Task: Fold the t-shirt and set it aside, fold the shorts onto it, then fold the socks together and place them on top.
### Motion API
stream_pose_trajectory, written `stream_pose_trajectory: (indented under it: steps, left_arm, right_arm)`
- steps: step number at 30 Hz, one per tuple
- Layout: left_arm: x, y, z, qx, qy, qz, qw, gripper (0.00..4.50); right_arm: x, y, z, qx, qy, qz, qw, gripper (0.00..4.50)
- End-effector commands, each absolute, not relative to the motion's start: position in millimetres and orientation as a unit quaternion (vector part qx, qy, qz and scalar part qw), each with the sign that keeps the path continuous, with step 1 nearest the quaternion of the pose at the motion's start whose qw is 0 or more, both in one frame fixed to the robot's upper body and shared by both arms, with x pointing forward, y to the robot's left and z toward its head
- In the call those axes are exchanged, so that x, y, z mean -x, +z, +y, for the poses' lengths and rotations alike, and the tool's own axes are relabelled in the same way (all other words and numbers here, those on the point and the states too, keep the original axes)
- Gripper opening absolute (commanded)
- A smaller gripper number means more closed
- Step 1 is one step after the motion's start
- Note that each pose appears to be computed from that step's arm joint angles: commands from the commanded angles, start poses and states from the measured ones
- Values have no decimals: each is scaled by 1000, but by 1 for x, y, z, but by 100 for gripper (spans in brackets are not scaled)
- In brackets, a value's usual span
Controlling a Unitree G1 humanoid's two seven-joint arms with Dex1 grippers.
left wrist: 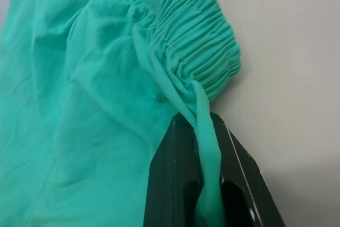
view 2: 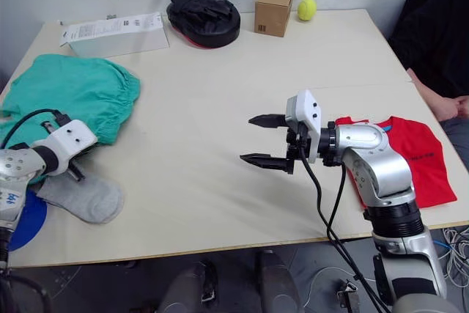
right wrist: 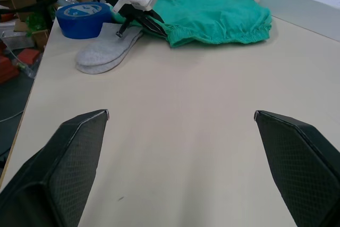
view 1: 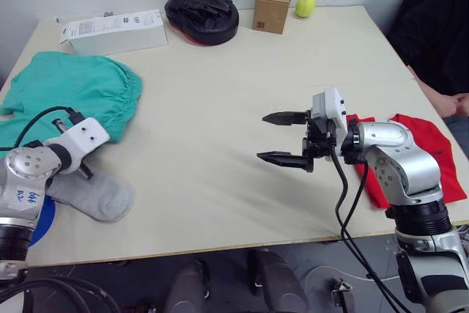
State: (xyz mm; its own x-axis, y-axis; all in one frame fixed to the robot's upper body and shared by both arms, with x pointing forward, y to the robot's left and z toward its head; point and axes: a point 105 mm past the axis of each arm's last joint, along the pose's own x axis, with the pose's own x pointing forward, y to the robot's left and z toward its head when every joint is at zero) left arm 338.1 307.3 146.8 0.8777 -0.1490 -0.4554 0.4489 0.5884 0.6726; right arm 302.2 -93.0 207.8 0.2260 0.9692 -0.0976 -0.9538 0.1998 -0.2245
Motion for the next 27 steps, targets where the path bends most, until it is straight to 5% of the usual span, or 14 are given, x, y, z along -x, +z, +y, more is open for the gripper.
stream_pose_trajectory:
  steps: [1, 10, 18, 27]
  left_arm:
    - [-337, 172, 250, -389, -247, 117, 880, 3]
    - [-321, 180, 131, -338, -430, 95, 832, 3]
    - [-334, 181, 123, -390, -440, 109, 801, 3]
    - [-362, 182, 161, -413, -382, 107, 820, 3]
  right_arm:
    - [-296, 221, -100, 142, 618, -53, 772, 450]
    - [-276, 195, -134, 205, 636, 17, 744, 450]
    - [-279, 194, -141, 198, 605, 11, 771, 450]
    - [-276, 194, -141, 192, 598, 7, 778, 450]
